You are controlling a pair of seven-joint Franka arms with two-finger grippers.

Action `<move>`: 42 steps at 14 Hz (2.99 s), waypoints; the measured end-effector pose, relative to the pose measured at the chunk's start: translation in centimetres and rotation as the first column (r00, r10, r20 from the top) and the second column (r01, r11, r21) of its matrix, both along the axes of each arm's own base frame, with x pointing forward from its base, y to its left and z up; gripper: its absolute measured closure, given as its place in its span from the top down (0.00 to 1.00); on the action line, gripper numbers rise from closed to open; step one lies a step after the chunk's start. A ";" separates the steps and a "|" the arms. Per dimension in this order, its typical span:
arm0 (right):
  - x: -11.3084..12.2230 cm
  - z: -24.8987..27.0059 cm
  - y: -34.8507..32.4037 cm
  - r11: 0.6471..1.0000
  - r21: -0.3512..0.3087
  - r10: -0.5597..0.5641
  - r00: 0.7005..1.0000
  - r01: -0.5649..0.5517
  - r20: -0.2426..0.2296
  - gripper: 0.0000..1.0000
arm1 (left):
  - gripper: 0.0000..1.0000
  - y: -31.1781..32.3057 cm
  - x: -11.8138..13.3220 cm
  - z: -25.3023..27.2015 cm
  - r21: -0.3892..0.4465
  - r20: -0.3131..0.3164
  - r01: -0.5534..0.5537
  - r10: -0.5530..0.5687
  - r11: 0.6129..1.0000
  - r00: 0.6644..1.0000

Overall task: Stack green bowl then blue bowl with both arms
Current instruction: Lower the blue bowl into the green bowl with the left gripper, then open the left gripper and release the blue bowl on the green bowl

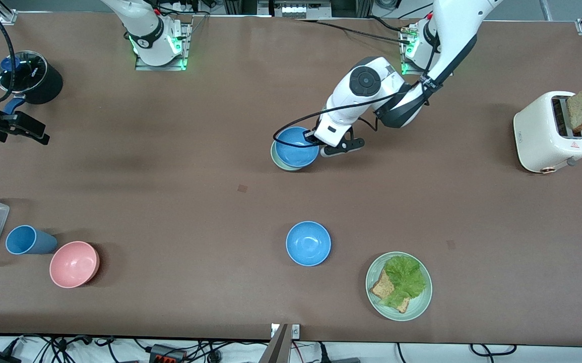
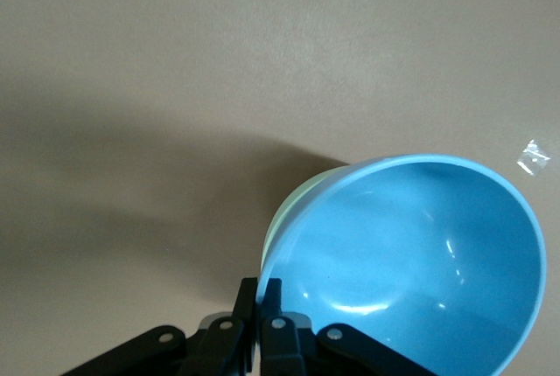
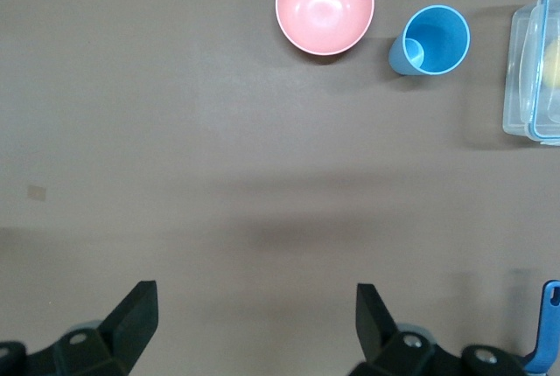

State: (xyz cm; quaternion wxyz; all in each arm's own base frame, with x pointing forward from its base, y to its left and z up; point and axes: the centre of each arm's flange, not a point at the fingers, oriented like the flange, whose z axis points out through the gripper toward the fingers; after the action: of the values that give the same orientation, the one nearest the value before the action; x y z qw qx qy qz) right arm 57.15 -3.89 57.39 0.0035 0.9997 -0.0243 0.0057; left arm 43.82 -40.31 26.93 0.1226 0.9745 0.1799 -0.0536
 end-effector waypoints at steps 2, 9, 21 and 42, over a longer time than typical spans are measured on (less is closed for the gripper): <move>0.0 0.0 0.0 1.000 0.000 0.001 1.000 -0.001 0.000 1.00 | 0.05 -0.1 -0.1 -0.4 0.000 -0.007 0.002 -0.002 1.000 1.000; 0.0 0.0 0.0 1.000 0.000 0.002 1.000 -0.002 -0.001 1.00 | 0.05 -1.1 -1.0 -0.8 -0.002 -0.017 0.015 -0.015 1.000 1.000; 0.0 0.0 0.0 1.000 0.000 0.002 1.000 -0.002 -0.001 1.00 | 0.17 -1.1 0.2 -1.1 -0.015 -0.020 -0.007 0.007 1.000 1.000; 0.0 -0.1 0.0 1.000 0.000 0.004 1.000 -0.004 -0.001 1.00 | 0.56 3.0 10.2 8.2 0.101 -0.055 -0.046 0.052 0.994 0.997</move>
State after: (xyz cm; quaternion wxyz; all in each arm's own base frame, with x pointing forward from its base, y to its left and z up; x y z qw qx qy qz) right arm 57.15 -3.86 57.34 0.0035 0.9997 -0.0224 0.0052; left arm 53.99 -37.29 35.12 0.0700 0.9727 0.2099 -0.0698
